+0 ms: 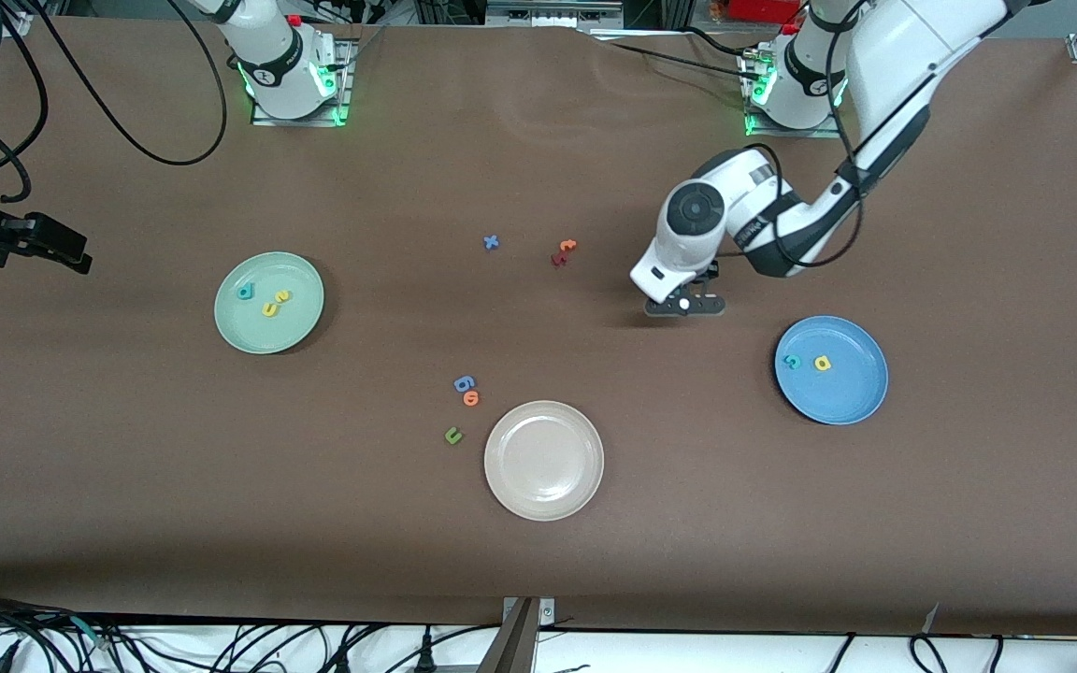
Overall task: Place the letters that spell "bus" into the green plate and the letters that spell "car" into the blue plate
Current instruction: 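Carry the teal letter with the left gripper over the blue plate, then open the left gripper to drop the teal letter onto the blue plate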
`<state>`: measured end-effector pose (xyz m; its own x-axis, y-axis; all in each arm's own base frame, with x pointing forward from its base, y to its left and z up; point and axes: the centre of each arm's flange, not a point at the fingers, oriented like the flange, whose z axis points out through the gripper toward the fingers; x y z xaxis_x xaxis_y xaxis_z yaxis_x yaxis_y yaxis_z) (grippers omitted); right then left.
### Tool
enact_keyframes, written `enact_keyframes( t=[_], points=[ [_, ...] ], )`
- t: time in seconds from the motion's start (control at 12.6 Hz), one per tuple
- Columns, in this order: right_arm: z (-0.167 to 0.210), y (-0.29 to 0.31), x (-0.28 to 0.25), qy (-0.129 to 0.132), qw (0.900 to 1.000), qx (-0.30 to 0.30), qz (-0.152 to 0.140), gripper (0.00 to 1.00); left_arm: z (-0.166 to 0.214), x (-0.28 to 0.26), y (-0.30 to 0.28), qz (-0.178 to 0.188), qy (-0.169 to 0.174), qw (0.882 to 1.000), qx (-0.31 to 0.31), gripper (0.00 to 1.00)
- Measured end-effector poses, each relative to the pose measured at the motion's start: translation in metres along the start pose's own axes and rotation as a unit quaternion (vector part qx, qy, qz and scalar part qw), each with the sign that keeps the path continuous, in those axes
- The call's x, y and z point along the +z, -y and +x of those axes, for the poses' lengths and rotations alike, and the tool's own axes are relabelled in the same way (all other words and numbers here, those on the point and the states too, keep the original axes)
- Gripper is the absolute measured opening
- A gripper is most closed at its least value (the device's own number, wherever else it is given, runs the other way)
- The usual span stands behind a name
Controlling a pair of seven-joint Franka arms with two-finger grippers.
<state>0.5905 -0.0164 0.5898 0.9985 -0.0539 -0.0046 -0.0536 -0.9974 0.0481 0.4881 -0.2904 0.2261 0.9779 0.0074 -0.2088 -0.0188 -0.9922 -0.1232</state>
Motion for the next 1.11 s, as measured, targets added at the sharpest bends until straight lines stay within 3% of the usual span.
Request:
enact_keyframes(
  t=[0.24, 0.47, 0.79, 1.11],
  points=[
    [0.0, 0.0, 0.0, 0.0, 1.0, 0.0, 0.0, 1.0, 0.047, -0.055, 0.051, -0.005, 0.031, 0.999, 0.02, 0.18],
    [0.0, 0.0, 0.0, 0.0, 1.0, 0.0, 0.0, 1.0, 0.082, -0.076, 0.129, -0.021, 0.046, 0.998, 0.048, 0.18],
    [0.0, 0.0, 0.0, 0.0, 1.0, 0.0, 0.0, 1.0, 0.101, -0.062, 0.218, -0.037, 0.06, 0.995, 0.069, 0.18],
    [0.0, 0.0, 0.0, 0.0, 1.0, 0.0, 0.0, 1.0, 0.115, -0.03, 0.27, -0.019, 0.062, 0.995, 0.07, 0.18]
  ],
)
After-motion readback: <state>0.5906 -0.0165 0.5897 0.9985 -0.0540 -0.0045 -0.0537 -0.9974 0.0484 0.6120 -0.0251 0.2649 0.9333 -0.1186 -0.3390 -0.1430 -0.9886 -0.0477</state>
